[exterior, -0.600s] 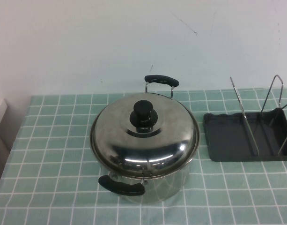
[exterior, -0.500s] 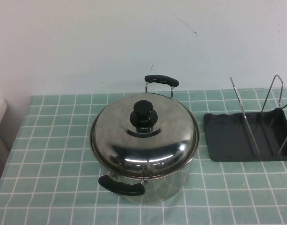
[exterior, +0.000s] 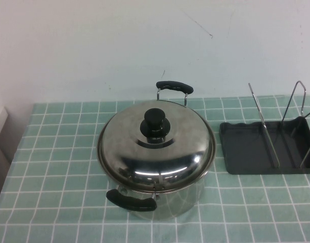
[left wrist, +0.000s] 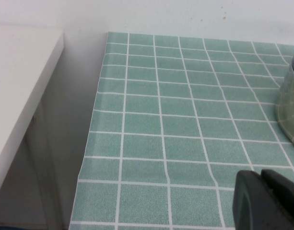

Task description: Put pot lid on rack

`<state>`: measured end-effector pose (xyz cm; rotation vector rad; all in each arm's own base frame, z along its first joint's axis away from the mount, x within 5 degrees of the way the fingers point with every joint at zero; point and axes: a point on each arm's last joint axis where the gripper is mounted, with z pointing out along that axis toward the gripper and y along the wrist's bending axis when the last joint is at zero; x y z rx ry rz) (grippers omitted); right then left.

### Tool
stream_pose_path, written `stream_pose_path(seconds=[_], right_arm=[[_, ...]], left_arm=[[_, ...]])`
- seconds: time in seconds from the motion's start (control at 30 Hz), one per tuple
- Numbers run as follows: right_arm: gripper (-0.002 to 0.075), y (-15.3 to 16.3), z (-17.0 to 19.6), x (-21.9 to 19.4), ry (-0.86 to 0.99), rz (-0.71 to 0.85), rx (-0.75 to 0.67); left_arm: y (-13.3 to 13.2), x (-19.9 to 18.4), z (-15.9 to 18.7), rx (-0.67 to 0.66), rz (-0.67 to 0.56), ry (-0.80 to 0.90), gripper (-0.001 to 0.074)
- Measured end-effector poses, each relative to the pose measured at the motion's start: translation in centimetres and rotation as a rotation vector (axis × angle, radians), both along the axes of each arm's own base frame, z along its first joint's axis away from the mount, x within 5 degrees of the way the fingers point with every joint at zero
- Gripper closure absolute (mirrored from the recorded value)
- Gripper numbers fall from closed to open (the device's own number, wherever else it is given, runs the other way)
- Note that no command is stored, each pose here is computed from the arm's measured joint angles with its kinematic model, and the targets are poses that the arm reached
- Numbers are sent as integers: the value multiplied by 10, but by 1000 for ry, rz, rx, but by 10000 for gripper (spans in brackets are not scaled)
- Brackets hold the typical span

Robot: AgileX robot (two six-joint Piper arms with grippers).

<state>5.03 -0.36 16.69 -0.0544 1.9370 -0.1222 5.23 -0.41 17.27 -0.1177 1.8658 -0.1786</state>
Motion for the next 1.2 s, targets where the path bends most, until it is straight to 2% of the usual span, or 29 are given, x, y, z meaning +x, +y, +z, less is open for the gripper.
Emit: stream_pose_path(seconds=[0.83, 0.97, 1.2], right_arm=[[727, 0, 1, 1, -14, 0, -1], [727, 0, 9, 4, -124, 3, -7], [727, 1, 52, 4, -595, 16, -42]], left_arm=[[0, 1, 2, 2, 2, -29, 736], [1, 4, 16, -4, 9, -193, 736], [3, -3, 61, -7, 30, -703, 736]])
